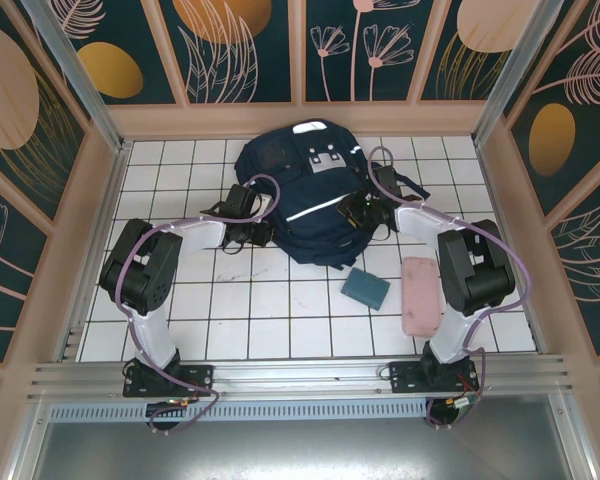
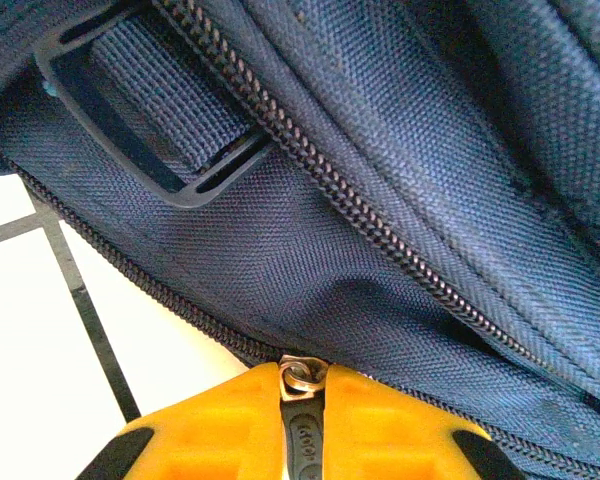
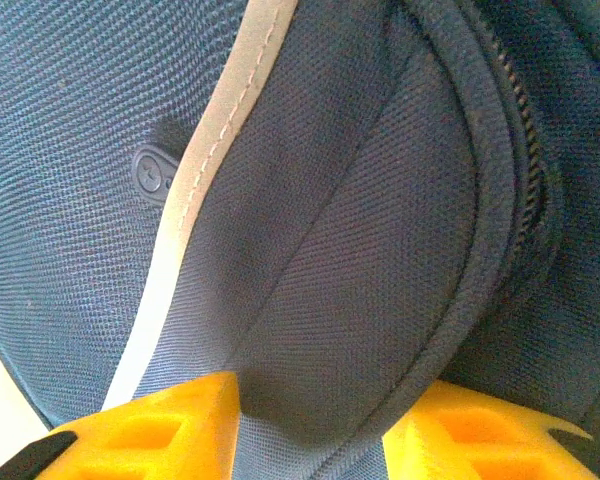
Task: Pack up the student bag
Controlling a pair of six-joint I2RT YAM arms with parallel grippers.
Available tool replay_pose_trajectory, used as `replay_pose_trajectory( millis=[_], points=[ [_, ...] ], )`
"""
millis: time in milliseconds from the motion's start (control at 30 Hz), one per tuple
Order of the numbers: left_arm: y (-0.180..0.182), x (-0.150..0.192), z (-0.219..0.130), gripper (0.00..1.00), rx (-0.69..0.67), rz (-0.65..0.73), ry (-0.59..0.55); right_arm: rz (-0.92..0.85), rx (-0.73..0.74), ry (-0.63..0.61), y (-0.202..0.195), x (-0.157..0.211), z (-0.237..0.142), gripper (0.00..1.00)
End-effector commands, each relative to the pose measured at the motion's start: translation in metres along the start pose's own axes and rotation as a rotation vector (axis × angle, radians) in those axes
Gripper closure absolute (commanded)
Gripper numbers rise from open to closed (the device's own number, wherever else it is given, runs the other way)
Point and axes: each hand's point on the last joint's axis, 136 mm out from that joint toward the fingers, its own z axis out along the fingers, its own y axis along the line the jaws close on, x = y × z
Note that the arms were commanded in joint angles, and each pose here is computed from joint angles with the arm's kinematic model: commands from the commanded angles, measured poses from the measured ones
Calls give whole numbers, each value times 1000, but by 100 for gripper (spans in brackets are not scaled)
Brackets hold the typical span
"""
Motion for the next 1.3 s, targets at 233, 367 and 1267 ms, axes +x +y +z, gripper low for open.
replay_pose_trajectory(
  millis=[233,367,1267],
  points=[
    [9,26,3,77,-36,-30,76,-3,-34,-33,10,-12,4,58],
    [4,24,0,83,-8,-33,59,-1,-33,-32,9,-11,4,59],
    [-102,48,-57,100,286,-3,12,-26,-147,-14,45,-7,34,61]
  ],
)
